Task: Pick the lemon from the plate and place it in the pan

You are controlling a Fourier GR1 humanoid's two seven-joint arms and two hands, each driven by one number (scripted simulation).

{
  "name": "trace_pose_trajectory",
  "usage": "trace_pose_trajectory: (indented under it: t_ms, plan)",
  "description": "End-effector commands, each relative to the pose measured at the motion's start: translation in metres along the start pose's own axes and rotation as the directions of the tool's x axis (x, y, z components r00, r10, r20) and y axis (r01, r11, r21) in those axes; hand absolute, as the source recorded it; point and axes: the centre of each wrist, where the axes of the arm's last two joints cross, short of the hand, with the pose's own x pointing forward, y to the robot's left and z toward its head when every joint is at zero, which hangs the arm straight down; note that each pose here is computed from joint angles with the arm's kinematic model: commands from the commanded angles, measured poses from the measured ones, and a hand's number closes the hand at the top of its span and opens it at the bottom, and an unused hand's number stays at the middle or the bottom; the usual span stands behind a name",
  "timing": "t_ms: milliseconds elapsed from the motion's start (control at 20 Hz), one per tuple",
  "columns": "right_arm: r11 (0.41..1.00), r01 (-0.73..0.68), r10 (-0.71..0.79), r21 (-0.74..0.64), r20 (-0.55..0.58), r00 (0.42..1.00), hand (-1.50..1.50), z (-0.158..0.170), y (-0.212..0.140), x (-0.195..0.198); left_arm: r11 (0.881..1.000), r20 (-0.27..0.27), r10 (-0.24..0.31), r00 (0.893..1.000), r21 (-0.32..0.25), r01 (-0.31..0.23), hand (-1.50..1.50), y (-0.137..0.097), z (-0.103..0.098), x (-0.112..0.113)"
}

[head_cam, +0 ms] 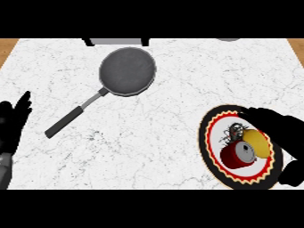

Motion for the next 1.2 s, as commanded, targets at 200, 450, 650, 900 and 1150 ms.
trace_pose_trajectory:
  t_ms: [200, 450, 650, 900, 1150]
  plan:
    - [0.997, -0.066, 0.067, 0.041, -0.029, 0.997, -1.50, 0.001, 0.030, -0.017, 1.000, -0.009, 0.003, 1.000, 0.007, -0.003, 0.00, -0.003, -0.003, 0.001]
    - [0.998, -0.045, 0.046, 0.044, -0.035, 0.998, -1.50, -0.020, 0.029, -0.017, 1.000, -0.003, -0.012, 1.000, -0.014, 0.012, 0.00, 0.009, 0.010, 0.008]
    - [0.997, -0.071, 0.071, 0.040, -0.011, 0.997, -1.50, -0.035, 0.034, 0.004, 1.000, -0.015, 0.009, 1.000, -0.004, -0.009, 0.00, -0.004, -0.003, -0.001]
    - [0.998, -0.048, 0.048, 0.034, -0.015, 0.999, -1.50, -0.007, 0.042, -0.026, 1.000, -0.007, -0.005, 1.000, 0.002, 0.005, 0.00, -0.008, -0.006, 0.006]
    - [0.996, -0.045, 0.049, 0.073, -0.051, 0.997, -1.50, -0.033, 0.037, -0.018, 1.000, -0.015, -0.007, 1.000, -0.008, 0.007, 0.00, 0.002, -0.003, 0.004]
